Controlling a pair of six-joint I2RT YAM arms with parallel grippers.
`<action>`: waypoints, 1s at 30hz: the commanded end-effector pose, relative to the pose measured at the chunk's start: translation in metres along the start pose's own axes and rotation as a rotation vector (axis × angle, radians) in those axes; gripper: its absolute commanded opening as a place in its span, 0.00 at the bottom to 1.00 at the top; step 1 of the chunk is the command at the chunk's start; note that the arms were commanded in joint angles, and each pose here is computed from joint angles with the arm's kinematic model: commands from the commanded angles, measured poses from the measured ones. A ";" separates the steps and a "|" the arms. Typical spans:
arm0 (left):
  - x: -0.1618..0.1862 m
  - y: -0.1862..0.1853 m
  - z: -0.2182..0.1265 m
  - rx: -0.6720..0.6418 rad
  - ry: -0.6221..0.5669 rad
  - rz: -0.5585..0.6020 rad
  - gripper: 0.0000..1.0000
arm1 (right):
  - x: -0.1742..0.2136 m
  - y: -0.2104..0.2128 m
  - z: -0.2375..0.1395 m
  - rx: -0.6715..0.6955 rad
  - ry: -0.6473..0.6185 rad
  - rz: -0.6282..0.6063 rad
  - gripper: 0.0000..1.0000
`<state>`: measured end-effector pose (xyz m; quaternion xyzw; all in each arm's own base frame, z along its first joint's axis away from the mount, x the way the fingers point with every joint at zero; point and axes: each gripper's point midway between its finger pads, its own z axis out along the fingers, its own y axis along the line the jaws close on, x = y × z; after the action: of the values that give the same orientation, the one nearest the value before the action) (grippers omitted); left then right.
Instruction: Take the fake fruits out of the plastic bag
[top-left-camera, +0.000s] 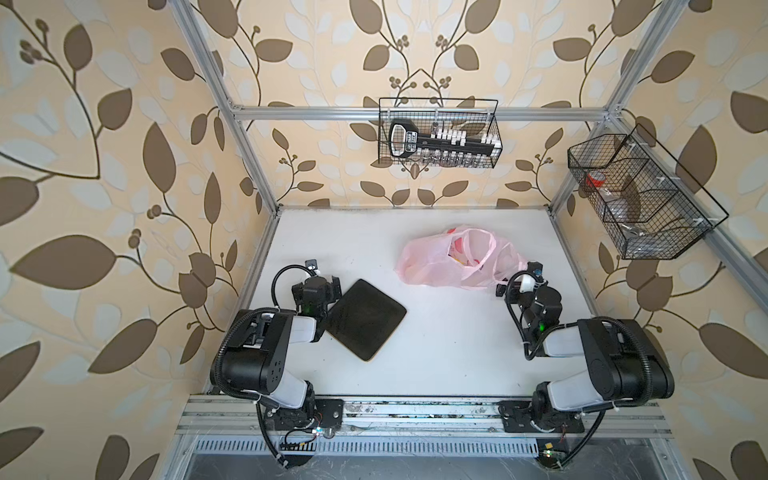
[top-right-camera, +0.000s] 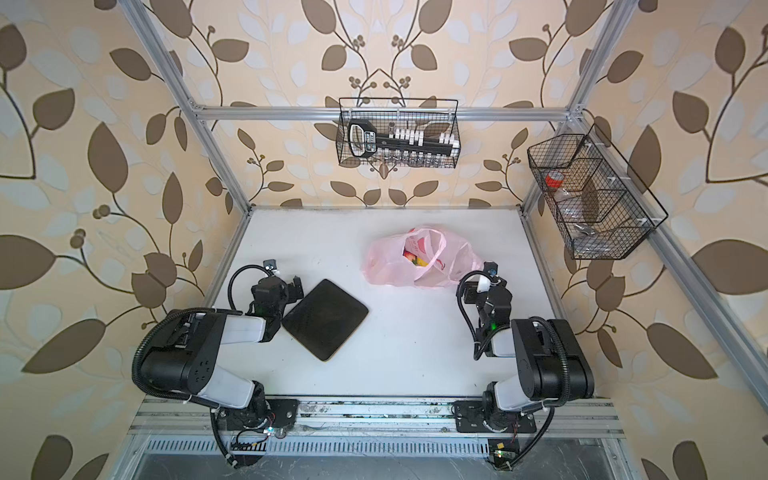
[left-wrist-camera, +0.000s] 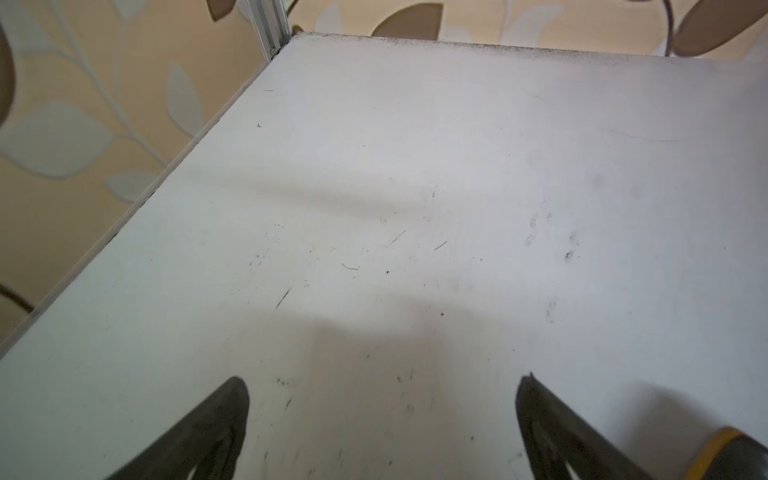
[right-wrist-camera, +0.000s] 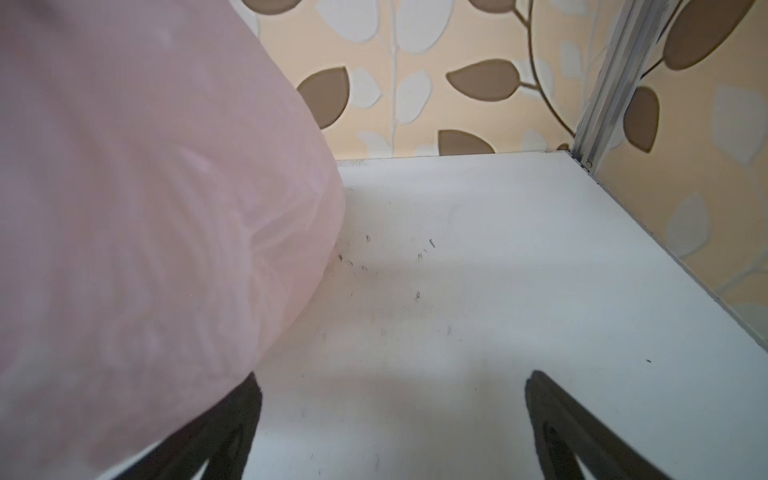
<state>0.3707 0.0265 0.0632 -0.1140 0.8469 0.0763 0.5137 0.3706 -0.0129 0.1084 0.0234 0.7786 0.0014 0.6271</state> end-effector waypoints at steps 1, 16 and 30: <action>-0.017 -0.001 -0.001 0.014 -0.051 -0.014 0.99 | -0.006 0.002 0.003 -0.016 -0.016 -0.009 1.00; -0.017 -0.001 -0.001 0.014 -0.052 -0.014 0.99 | -0.007 0.002 0.002 -0.018 -0.020 -0.009 1.00; -0.022 0.001 -0.007 0.013 -0.056 -0.021 0.99 | -0.018 -0.009 0.003 0.043 -0.026 0.018 1.00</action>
<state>0.3709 0.0238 0.0657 -0.1104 0.8469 0.0687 0.5157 0.3703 -0.0155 0.1086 0.0277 0.7798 0.0000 0.6255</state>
